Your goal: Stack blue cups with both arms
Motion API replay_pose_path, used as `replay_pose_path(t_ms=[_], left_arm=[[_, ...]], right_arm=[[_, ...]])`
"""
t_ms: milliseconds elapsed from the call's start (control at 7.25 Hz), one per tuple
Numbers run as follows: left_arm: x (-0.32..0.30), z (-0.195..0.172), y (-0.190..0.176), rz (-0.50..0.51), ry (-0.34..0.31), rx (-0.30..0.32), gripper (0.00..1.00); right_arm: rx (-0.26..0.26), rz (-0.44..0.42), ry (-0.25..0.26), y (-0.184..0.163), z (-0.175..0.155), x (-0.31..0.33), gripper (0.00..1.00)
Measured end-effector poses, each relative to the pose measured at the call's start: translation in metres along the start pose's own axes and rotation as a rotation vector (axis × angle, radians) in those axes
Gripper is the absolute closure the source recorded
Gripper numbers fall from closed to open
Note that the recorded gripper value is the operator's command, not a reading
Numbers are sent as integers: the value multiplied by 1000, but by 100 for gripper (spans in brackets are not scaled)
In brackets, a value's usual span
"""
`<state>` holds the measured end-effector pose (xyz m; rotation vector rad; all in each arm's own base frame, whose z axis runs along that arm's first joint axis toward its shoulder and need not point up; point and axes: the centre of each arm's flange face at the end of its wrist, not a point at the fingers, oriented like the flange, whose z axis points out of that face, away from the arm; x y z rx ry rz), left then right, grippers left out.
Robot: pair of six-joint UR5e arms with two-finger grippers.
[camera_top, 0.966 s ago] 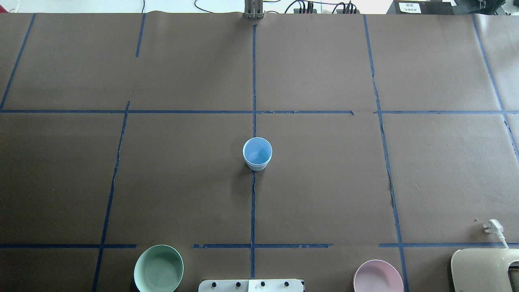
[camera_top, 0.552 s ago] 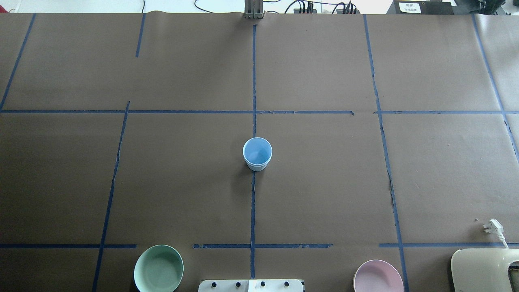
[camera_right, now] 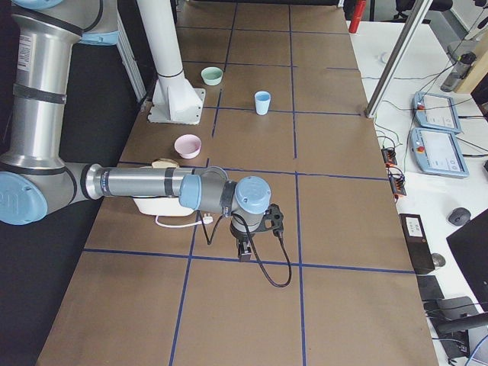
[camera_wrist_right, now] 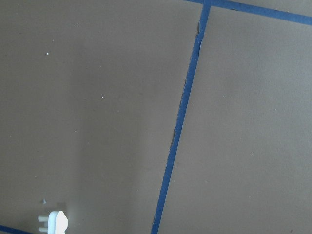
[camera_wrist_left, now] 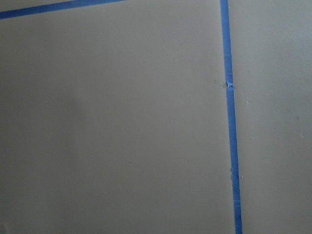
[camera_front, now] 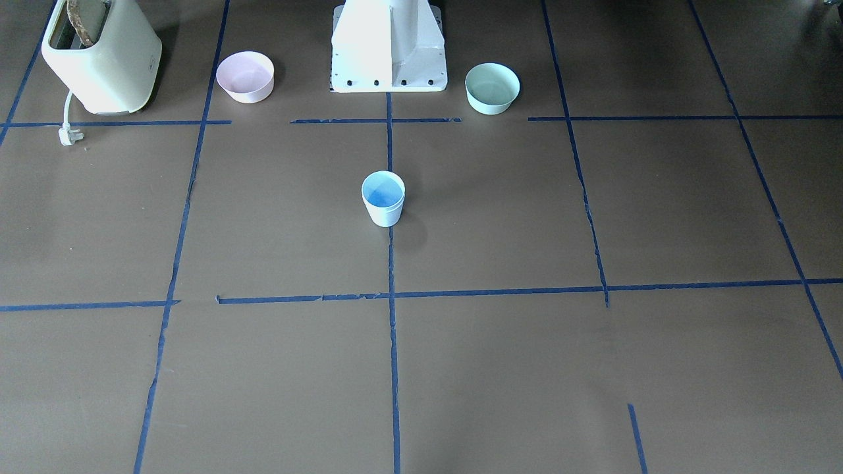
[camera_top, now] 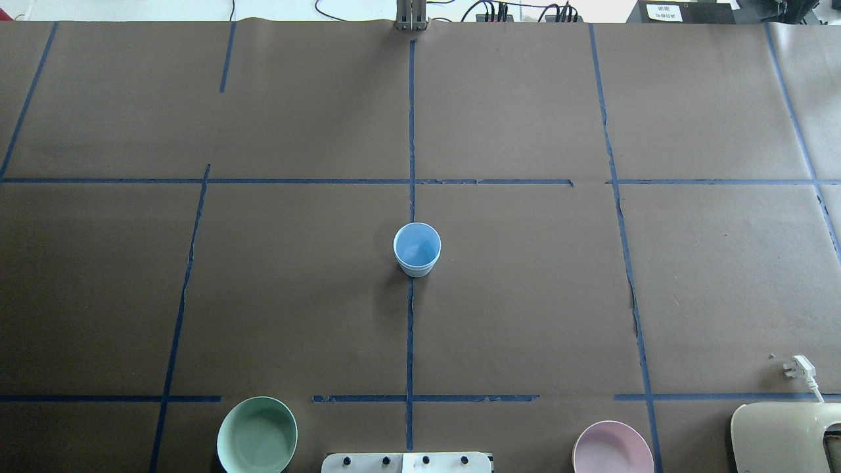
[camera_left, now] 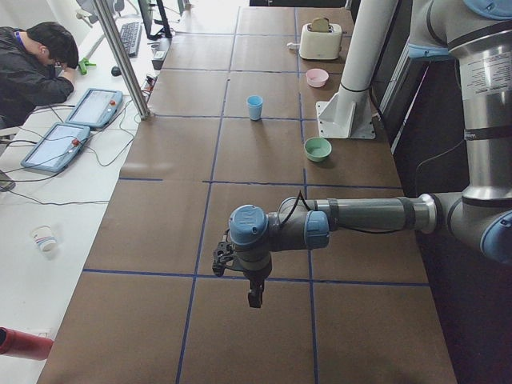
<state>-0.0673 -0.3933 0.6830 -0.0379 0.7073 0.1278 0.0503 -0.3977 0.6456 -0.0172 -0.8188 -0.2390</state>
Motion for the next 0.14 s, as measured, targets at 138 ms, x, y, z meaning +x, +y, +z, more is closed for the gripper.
replay_pose_path(t_ms=[138], left_arm=[[1,-1,0,0,0,0,0]], right_arm=[[0,-1,0,0,0,0,0]])
